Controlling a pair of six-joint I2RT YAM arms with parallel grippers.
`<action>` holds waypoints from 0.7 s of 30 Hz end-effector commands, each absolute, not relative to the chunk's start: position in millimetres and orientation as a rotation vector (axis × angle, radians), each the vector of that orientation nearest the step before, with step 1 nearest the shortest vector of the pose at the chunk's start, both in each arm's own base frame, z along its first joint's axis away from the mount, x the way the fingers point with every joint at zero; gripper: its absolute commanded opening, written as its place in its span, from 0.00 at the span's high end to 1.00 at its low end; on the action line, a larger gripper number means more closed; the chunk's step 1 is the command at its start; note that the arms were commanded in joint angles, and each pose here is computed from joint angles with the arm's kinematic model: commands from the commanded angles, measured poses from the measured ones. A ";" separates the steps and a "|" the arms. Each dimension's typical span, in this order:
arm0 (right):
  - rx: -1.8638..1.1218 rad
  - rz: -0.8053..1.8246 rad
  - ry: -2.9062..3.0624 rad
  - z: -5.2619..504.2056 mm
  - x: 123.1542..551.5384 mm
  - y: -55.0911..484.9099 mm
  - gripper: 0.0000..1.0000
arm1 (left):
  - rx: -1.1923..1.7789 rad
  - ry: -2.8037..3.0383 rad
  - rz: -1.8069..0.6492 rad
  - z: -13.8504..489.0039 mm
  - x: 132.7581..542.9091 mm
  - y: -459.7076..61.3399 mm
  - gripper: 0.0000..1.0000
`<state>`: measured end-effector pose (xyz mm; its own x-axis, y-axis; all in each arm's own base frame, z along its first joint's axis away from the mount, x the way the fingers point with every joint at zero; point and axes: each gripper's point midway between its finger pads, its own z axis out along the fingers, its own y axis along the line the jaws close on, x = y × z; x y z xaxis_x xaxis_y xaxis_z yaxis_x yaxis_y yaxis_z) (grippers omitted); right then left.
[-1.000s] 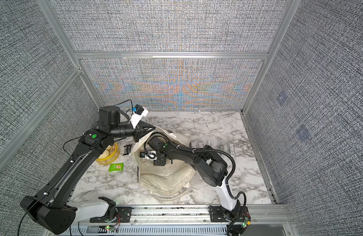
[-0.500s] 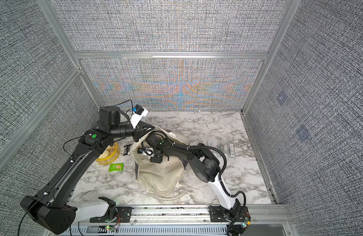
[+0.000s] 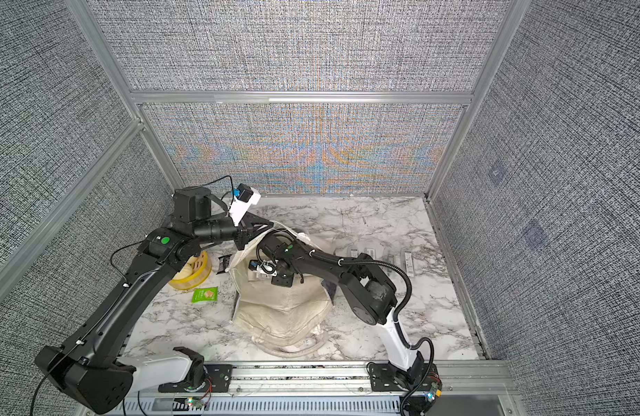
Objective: Take out the compass set from the canvas bag
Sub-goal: Pick up the compass set from the canvas bag.
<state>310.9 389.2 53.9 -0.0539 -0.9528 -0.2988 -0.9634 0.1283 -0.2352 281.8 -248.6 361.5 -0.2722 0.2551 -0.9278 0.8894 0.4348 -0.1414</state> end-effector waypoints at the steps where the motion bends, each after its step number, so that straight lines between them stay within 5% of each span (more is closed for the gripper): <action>1: -1.822 0.100 2.069 51.2 306.4 394.6 0.49 | 1.008 1.710 -0.885 372.2 280.3 -252.3 1.00; 15: -1.696 0.190 2.289 27.8 307.8 404.9 0.38 | 1.009 1.709 -0.887 373.0 279.3 -252.2 1.00; 21: -1.706 0.167 2.303 32.0 307.1 400.8 0.47 | 1.007 1.705 -0.882 374.4 278.4 -251.2 1.00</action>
<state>318.5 414.7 40.3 -0.2085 -0.9153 -0.3447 -0.9562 0.2648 -0.1247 286.6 -246.3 359.1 -0.2766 0.2601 -0.9251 0.8781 0.4595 -0.1334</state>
